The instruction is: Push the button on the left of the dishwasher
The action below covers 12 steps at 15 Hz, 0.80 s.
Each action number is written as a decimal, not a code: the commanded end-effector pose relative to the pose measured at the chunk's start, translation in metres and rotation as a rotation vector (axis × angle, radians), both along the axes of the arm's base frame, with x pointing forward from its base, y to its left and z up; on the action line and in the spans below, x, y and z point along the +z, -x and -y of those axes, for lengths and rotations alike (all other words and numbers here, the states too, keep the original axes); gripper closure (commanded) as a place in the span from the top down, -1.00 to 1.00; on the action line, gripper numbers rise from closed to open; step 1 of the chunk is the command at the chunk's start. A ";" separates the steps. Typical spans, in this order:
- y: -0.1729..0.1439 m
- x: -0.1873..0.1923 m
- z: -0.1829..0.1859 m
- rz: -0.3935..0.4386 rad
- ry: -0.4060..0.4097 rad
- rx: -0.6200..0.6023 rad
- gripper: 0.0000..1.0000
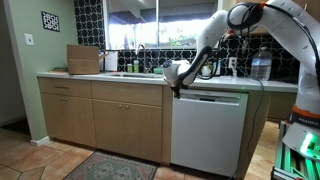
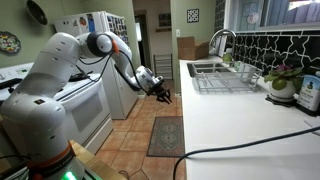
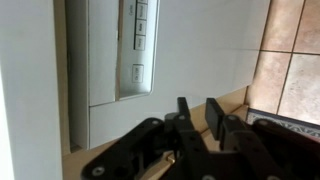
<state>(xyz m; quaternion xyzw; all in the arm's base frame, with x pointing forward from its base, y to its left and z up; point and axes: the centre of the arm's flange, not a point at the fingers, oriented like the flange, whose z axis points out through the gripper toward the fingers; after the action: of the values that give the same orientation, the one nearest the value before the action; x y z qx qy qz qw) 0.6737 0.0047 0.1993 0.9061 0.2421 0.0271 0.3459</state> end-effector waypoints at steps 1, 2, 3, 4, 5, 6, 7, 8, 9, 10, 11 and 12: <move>0.060 0.044 0.017 -0.014 -0.164 0.108 0.12; 0.065 0.053 0.020 0.001 -0.216 0.119 0.29; 0.070 0.061 0.024 0.012 -0.268 0.123 0.43; 0.078 0.071 0.027 0.002 -0.313 0.139 0.57; 0.085 0.079 0.031 -0.005 -0.356 0.159 0.73; 0.090 0.085 0.034 -0.014 -0.400 0.176 0.87; 0.096 0.091 0.036 -0.023 -0.445 0.187 0.99; 0.102 0.095 0.038 -0.040 -0.487 0.196 1.00; 0.109 0.100 0.039 -0.060 -0.533 0.206 1.00; 0.117 0.105 0.041 -0.077 -0.578 0.220 1.00; 0.124 0.109 0.040 -0.090 -0.626 0.234 1.00; 0.128 0.114 0.040 -0.094 -0.684 0.221 1.00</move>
<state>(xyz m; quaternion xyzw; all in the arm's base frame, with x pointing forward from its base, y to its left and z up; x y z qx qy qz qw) 0.5727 -0.0161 0.2825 0.9353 0.3280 0.1068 0.0791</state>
